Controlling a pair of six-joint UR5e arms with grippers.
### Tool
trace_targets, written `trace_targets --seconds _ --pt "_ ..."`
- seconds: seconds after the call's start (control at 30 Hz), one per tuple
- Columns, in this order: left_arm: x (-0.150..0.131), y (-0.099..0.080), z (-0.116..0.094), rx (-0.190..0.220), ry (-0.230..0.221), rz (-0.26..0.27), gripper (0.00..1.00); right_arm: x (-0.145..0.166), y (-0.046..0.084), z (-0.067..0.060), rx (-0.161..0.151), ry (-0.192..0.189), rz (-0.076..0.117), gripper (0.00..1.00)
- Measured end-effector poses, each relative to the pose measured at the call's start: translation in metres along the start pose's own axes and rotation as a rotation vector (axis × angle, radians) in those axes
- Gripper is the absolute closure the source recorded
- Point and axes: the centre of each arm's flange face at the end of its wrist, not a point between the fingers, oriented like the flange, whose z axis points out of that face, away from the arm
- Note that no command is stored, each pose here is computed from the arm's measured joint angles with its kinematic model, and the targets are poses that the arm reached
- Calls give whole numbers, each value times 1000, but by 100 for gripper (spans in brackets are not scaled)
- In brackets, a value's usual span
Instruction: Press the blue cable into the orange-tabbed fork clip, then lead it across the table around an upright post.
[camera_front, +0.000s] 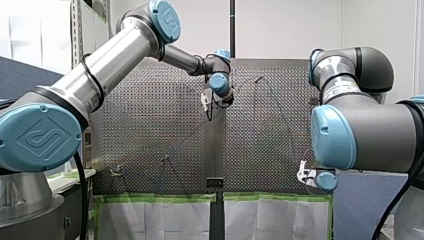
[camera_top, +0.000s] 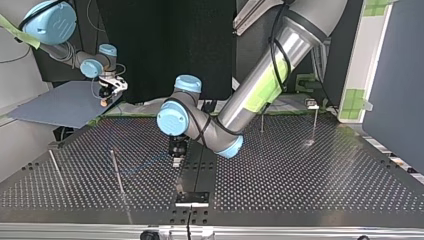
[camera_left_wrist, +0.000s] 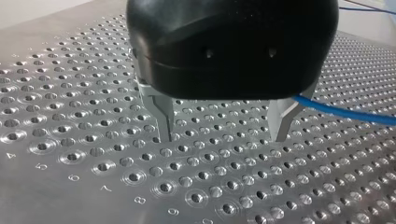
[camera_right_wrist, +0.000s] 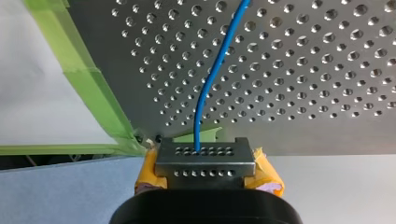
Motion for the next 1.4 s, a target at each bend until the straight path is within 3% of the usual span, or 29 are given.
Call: trace_targets --seconds 0.2,0.3,0.4,0.6,0.83,1.07,1.4 --pt "0 1 0 3 4 -11 0 -6 3 2 -4 4 16 100" --pt "1 0 0 6 6 -18 0 -16 7 5 -9 -11 31 100" --pt "2 -2 -1 11 8 -21 0 -28 11 7 -20 -38 32 100" --pt "4 -9 -6 6 5 -37 0 -35 14 7 -47 -79 1 100" --pt "3 -5 -6 -35 -8 -91 0 -34 14 7 -49 -89 -35 100" --pt "1 -1 -5 -54 -15 -132 0 -34 14 8 -50 -89 -40 100" --pt "0 -13 -21 -42 17 -125 0 -34 14 8 -48 -89 -40 100"
